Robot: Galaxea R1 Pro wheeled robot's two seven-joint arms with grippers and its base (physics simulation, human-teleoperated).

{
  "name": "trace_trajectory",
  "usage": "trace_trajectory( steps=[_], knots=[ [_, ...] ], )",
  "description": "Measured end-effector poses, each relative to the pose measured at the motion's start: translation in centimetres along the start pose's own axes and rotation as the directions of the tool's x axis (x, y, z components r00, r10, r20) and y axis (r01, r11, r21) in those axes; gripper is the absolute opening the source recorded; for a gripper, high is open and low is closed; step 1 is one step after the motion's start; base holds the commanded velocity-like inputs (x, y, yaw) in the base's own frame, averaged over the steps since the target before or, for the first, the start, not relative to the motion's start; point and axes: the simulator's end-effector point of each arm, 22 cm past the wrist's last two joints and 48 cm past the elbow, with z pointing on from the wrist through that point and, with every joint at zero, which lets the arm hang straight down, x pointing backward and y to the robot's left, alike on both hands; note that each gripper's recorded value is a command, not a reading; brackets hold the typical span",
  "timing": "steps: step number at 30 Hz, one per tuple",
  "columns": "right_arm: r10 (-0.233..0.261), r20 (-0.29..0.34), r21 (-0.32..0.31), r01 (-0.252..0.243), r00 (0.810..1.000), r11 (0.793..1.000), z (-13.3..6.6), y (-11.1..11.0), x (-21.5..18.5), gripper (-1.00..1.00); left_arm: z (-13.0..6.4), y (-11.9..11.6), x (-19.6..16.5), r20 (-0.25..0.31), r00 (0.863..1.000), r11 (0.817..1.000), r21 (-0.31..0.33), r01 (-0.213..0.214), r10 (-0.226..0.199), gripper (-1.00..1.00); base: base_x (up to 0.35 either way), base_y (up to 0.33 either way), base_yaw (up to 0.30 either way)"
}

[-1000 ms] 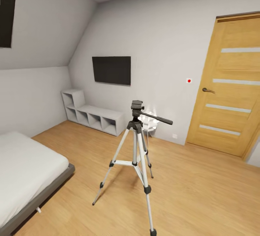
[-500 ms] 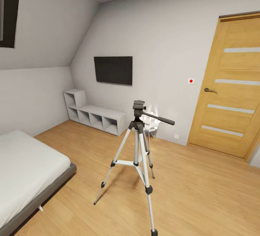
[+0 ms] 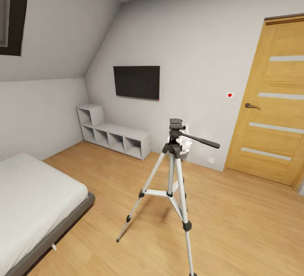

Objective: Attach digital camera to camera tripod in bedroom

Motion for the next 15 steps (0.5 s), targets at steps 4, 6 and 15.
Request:
trace_trajectory(
  steps=[4,6,15],
  knots=[
    [0.004,0.005,0.0,-0.004,1.0,1.0,0.0,-0.04,-0.12,1.0,0.0,0.0,0.0,0.0,1.0,1.0,0.0,0.001,-0.001,-1.0,0.009,0.026,-0.002],
    [0.006,0.004,0.0,-0.006,1.0,1.0,0.0,-0.02,-0.08,1.0,0.01,0.0,0.0,0.0,1.0,1.0,0.0,0.0,0.0,-1.0,0.004,0.011,-0.039],
    [0.01,-0.001,-0.001,-0.01,1.0,1.0,0.02,0.13,0.02,1.0,0.01,-0.01,0.0,0.0,1.0,1.0,0.0,0.001,-0.001,-1.0,0.001,0.003,-0.181]
  ],
)
